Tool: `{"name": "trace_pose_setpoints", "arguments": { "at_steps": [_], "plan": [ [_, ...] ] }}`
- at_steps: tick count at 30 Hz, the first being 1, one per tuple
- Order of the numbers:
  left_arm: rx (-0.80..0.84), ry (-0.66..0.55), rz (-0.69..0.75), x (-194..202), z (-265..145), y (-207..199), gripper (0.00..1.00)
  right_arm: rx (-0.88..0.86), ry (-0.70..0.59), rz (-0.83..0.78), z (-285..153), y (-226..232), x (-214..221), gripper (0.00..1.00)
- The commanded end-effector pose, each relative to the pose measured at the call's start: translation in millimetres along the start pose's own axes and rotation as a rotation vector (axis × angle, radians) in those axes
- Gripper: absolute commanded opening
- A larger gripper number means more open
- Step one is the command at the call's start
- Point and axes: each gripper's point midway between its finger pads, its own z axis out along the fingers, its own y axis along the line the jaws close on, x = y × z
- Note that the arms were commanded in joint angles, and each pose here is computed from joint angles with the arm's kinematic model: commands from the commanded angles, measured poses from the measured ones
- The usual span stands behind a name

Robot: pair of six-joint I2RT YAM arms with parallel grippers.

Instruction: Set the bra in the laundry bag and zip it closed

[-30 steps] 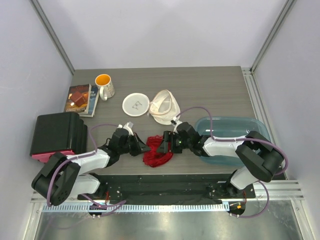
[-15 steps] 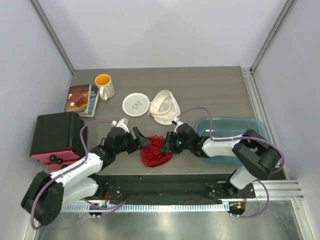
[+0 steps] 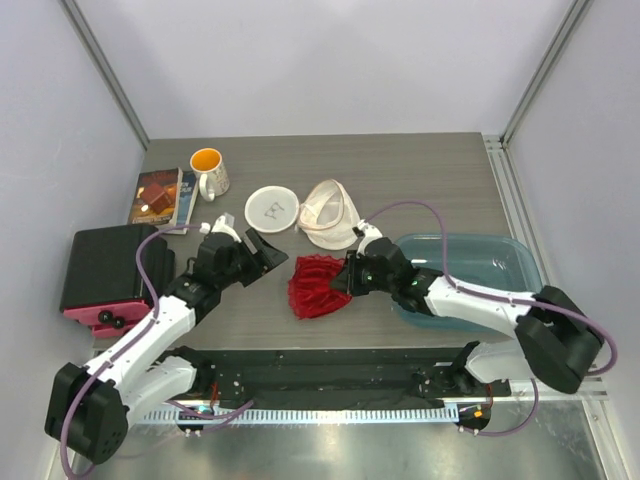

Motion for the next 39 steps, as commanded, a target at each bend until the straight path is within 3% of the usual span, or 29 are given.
{"name": "trace_pose_setpoints", "arguments": {
  "at_steps": [1,5,10,19,24,31,39],
  "plan": [
    [0.088,-0.024,-0.01,-18.3,0.4,-29.9,0.74,-0.007,-0.106,-0.041,-24.7,15.3,-37.9,0.01],
    [0.127,0.029,-0.008,-12.9,10.7,-39.3,0.78,-0.02,-0.163,-0.032,-44.9,20.0,-55.3,0.01],
    [0.103,0.067,-0.031,-6.8,31.2,-32.0,0.8,0.09,-0.254,-0.039,-77.4,8.0,-82.3,0.01],
    [0.02,0.047,-0.29,-15.0,97.7,-17.3,0.71,0.216,-0.421,-0.082,-142.5,8.1,-129.2,0.01],
    [0.012,0.055,-0.333,-30.1,131.0,-33.4,0.67,0.226,-0.431,-0.07,-151.4,4.1,-125.8,0.01],
    [-0.058,-0.03,-0.373,-53.0,156.9,-29.0,0.65,0.211,-0.416,-0.05,-150.9,1.5,-115.3,0.01],
    [-0.129,-0.005,-0.408,-52.3,176.1,-24.4,0.53,0.198,-0.437,-0.051,-160.3,4.4,-116.8,0.01]
  ]
}}
